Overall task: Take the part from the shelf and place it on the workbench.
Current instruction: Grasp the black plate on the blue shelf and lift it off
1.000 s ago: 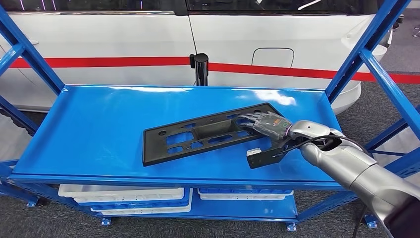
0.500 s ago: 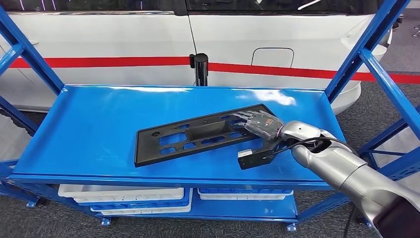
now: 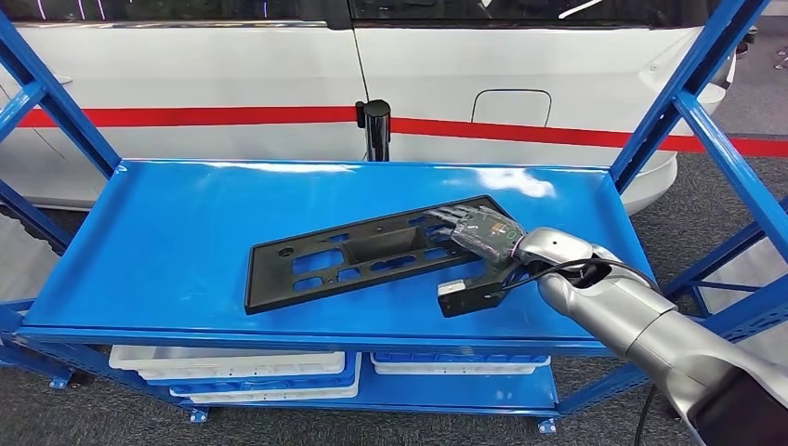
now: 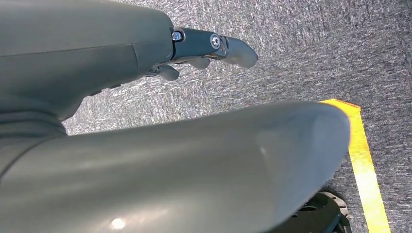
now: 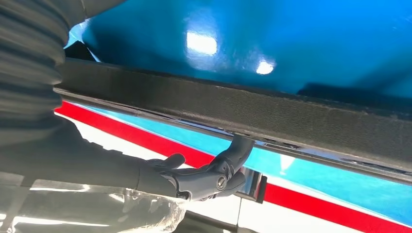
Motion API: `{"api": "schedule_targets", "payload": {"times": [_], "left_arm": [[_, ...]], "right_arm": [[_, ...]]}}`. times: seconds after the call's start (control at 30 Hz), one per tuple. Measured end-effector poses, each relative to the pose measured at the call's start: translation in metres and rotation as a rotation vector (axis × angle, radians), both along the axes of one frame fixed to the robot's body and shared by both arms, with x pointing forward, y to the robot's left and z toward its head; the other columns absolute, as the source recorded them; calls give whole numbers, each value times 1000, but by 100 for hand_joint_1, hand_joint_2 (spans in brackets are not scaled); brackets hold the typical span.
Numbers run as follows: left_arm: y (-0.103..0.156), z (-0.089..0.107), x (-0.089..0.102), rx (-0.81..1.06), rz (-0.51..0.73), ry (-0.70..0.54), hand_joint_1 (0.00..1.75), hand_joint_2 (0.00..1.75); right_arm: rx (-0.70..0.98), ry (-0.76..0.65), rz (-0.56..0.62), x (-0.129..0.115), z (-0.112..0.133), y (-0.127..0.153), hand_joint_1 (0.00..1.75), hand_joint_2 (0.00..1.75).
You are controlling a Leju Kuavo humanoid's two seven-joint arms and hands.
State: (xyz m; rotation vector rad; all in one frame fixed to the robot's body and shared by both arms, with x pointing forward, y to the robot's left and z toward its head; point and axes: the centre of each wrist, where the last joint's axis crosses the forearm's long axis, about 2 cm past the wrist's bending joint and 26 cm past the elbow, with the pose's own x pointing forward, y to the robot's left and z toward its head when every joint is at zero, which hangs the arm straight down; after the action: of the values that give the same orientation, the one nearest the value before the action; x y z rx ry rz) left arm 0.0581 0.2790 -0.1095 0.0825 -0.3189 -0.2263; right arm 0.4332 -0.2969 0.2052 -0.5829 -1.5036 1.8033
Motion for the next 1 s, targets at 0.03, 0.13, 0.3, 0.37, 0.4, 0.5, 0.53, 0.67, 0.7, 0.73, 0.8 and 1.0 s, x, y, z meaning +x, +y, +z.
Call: {"api": "schedule_targets", "payload": {"times": [0.03, 0.13, 0.3, 0.37, 0.4, 0.5, 0.53, 0.67, 0.7, 0.73, 0.8, 1.0], "left_arm": [[0, 0, 0, 0, 0, 0, 0, 0], [-1, 0, 0, -2, 2, -1, 0, 0], [-1, 0, 0, -4, 8, -1, 0, 0], [-2, 0, 0, -5, 9, -1, 0, 0], [-2, 0, 0, -5, 9, -1, 0, 0], [-2, 0, 0, -6, 10, -1, 0, 0], [-2, 0, 0, -6, 10, -1, 0, 0], [-2, 0, 0, -7, 9, -1, 0, 0], [-2, 0, 0, -7, 8, -1, 0, 0], [-2, 0, 1, -7, 7, -1, 0, 0], [-3, 0, 1, -8, 4, -1, 0, 0], [-2, 0, 2, -10, -1, -9, 0, 0]], "right_arm": [[1, -4, 0, 0, -1, 1, 0, 175], [6, -14, 2, 0, -3, 2, 58, 175], [10, -15, 5, -4, -11, 3, 162, 175], [12, -11, 7, -6, -16, 3, 161, 175], [16, -11, 8, -7, -18, 3, 161, 175], [30, -14, 8, -9, -23, 4, 162, 175], [31, -12, 8, -9, -24, 4, 164, 175], [34, -5, 5, -12, -29, 4, 171, 175], [36, -8, 4, -12, -30, 4, 172, 175], [37, -10, 4, -13, -30, 4, 172, 175], [38, -13, 4, -14, -32, 4, 172, 175], [48, -29, 6, -18, -39, 0, 171, 175]]}}
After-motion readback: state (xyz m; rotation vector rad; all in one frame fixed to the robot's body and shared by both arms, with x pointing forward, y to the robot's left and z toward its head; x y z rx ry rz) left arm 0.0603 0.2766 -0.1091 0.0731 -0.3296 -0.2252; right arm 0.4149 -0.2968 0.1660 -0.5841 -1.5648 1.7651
